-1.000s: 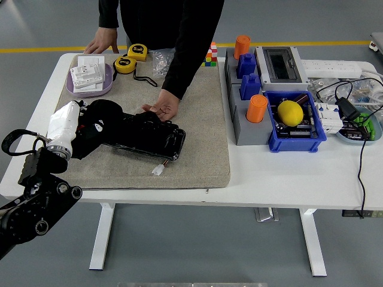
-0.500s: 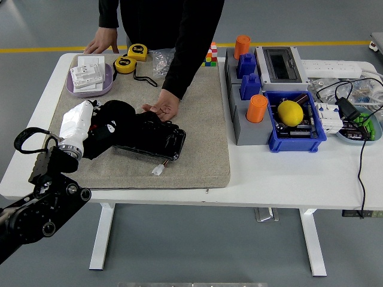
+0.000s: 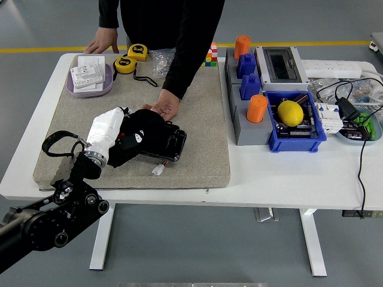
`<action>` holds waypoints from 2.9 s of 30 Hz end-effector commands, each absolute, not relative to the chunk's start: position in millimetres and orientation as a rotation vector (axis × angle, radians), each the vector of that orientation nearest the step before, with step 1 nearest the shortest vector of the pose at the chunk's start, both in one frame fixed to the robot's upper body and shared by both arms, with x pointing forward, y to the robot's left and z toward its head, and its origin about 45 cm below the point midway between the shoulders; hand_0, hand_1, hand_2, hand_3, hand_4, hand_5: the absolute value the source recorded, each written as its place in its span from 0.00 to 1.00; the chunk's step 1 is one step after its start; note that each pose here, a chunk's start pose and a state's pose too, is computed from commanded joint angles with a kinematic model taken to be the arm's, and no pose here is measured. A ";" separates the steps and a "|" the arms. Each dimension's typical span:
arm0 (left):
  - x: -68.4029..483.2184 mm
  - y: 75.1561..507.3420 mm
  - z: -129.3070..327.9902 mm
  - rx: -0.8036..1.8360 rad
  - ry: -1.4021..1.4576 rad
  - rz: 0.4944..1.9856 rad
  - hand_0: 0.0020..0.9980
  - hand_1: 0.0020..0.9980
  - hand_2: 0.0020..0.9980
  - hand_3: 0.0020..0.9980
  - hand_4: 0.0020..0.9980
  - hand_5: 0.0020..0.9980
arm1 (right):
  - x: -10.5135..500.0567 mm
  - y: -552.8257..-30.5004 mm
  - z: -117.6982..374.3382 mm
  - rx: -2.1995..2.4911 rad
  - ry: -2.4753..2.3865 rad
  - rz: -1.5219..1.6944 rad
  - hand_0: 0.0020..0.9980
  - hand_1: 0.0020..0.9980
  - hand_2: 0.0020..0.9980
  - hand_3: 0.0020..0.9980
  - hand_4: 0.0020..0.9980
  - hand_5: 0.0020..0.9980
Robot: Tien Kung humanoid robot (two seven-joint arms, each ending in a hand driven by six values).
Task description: Pick the rag up,wipe the panel,place it on the desk
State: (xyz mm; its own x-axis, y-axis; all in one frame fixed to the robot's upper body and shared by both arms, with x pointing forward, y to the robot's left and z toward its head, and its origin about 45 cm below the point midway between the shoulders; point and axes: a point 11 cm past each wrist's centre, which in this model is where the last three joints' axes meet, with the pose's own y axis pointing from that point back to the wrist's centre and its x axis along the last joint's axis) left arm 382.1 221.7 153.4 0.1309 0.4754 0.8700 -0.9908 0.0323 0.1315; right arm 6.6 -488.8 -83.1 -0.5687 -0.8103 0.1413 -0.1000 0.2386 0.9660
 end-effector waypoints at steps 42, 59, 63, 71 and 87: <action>382.0 237.5 157.8 0.922 -0.774 1.345 0.24 0.14 0.51 0.45 0.16 0.00 | 4.3 -489.4 -82.9 0.826 -1.855 -1.377 0.74 0.65 0.70 0.62 1.00 0.57; 379.8 303.7 164.1 1.004 -0.793 1.498 0.24 0.14 0.51 0.44 0.15 0.00 | -0.4 -490.2 -82.7 0.817 -1.853 -1.380 0.74 0.65 0.70 0.62 1.00 0.57; 381.0 307.7 168.3 0.999 -0.806 1.511 0.24 0.14 0.51 0.45 0.18 0.00 | 1.7 -490.9 -82.2 0.818 -1.858 -1.375 0.74 0.65 0.70 0.62 1.00 0.57; 380.7 315.0 168.7 1.016 -0.815 1.515 0.24 0.14 0.51 0.45 0.19 0.00 | 0.9 -490.9 -82.2 0.816 -1.860 -1.378 0.74 0.65 0.70 0.62 1.00 0.57; 386.2 282.0 166.1 0.974 -0.821 1.448 0.24 0.14 0.51 0.45 0.20 0.00 | 4.6 -491.6 -81.7 0.825 -1.862 -1.372 0.74 0.65 0.70 0.62 1.00 0.57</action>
